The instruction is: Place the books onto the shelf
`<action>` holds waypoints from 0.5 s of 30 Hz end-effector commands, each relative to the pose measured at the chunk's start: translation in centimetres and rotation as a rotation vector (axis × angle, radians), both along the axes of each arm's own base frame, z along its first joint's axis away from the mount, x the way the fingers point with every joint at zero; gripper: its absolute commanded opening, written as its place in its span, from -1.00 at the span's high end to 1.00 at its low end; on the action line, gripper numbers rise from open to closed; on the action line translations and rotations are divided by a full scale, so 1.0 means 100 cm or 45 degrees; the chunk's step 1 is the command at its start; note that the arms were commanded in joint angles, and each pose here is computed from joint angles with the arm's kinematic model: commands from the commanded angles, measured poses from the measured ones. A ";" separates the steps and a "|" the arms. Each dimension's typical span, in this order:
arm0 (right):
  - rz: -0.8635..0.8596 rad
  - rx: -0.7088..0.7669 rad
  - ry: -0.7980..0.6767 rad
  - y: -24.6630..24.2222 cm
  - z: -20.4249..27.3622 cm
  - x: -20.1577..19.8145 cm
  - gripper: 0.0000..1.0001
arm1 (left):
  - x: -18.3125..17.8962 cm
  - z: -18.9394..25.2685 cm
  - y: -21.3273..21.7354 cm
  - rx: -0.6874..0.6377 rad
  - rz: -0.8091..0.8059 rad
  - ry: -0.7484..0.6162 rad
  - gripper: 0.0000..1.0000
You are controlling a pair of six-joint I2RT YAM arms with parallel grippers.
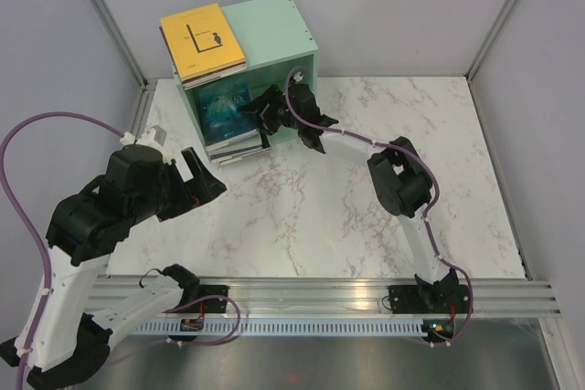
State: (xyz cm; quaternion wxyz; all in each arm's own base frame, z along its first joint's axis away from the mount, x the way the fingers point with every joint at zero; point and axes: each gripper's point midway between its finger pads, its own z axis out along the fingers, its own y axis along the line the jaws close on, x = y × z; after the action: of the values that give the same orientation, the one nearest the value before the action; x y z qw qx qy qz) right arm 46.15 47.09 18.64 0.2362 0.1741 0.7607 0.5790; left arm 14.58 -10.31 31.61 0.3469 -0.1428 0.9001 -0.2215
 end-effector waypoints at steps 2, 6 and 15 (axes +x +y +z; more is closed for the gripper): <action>0.112 0.007 -0.148 0.013 0.047 -0.019 -0.41 | -0.025 -0.019 0.023 0.158 -0.012 0.135 -1.00; 0.138 -0.127 -0.156 -0.002 0.050 -0.030 -0.67 | -0.023 -0.020 0.021 0.142 -0.001 0.134 -0.99; 0.128 -0.575 -0.017 -0.075 0.019 -0.048 -0.96 | -0.020 -0.028 0.015 0.094 0.034 0.157 -0.99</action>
State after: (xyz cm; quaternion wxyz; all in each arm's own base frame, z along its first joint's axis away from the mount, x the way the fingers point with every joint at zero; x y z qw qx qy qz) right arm 41.94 43.13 17.77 0.2196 0.0973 0.8583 0.4534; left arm 14.63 -10.29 31.11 0.3425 -0.1426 0.9031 -0.2161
